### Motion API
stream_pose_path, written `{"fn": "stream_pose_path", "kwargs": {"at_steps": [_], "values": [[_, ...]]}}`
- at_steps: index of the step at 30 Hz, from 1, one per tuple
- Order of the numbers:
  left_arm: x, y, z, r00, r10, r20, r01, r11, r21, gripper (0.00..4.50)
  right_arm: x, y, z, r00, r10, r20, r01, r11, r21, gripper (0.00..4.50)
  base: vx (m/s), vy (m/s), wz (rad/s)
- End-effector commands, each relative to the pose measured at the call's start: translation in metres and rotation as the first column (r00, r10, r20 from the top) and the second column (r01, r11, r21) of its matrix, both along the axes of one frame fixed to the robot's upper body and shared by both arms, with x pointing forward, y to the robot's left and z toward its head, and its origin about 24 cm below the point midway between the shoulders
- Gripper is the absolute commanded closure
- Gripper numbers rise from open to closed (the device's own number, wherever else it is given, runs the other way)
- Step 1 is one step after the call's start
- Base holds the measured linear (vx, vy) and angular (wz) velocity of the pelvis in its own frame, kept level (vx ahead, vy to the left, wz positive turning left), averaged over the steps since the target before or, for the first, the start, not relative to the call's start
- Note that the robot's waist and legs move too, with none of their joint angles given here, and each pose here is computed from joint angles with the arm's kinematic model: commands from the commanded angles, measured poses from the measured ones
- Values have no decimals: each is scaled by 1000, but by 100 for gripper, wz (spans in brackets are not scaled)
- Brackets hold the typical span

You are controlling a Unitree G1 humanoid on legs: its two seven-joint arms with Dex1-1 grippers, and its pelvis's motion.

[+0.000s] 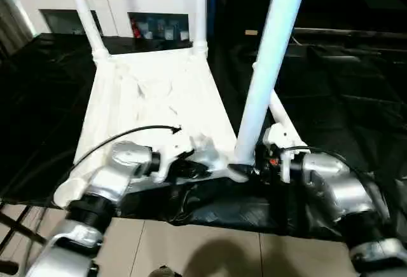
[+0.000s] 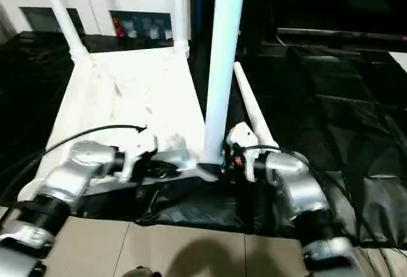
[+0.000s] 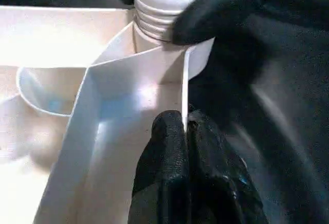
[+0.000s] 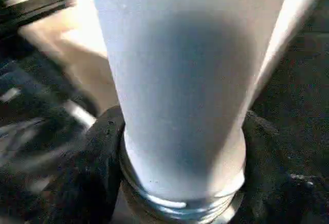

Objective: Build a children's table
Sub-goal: Rotate leg to tighten

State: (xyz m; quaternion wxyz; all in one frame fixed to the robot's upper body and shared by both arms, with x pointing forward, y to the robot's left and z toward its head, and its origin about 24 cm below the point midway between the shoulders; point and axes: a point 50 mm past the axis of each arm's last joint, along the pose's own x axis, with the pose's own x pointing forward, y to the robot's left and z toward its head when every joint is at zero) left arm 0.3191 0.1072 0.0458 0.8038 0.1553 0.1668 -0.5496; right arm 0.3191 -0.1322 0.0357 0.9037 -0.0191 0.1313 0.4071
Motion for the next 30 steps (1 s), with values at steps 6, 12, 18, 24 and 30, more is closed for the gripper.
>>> {"fn": "stream_pose_path", "kwargs": {"at_steps": [6, 12, 18, 24, 30], "values": [[12, -51, 19, 986, 114, 123, -103, 991, -90, 450, 11, 59, 0, 984, -176, 3, 176, 982, 71, 175, 0, 0, 0], [9, -55, 18, 988, 81, 134, -70, 994, -87, 450, 10, 66, 1, 989, -138, 51, 136, 990, 35, 106, 0, 0, 0], [1, -47, 18, 992, -11, 123, 23, 995, -99, 450, 7, 46, 0, 996, -51, 68, 51, 999, -7, 53, 0, 0, 0], [-2, -30, 18, 988, -114, 106, 122, 990, -70, 450, -2, 20, 5, 984, 149, 95, -141, 986, -89, 26, 0, 0, 0], [-7, -14, 19, 977, -208, 49, 210, 977, -48, 450, -9, 3, 14, 954, 290, 71, -285, 955, -77, 59, 0, 0, 0]]}}
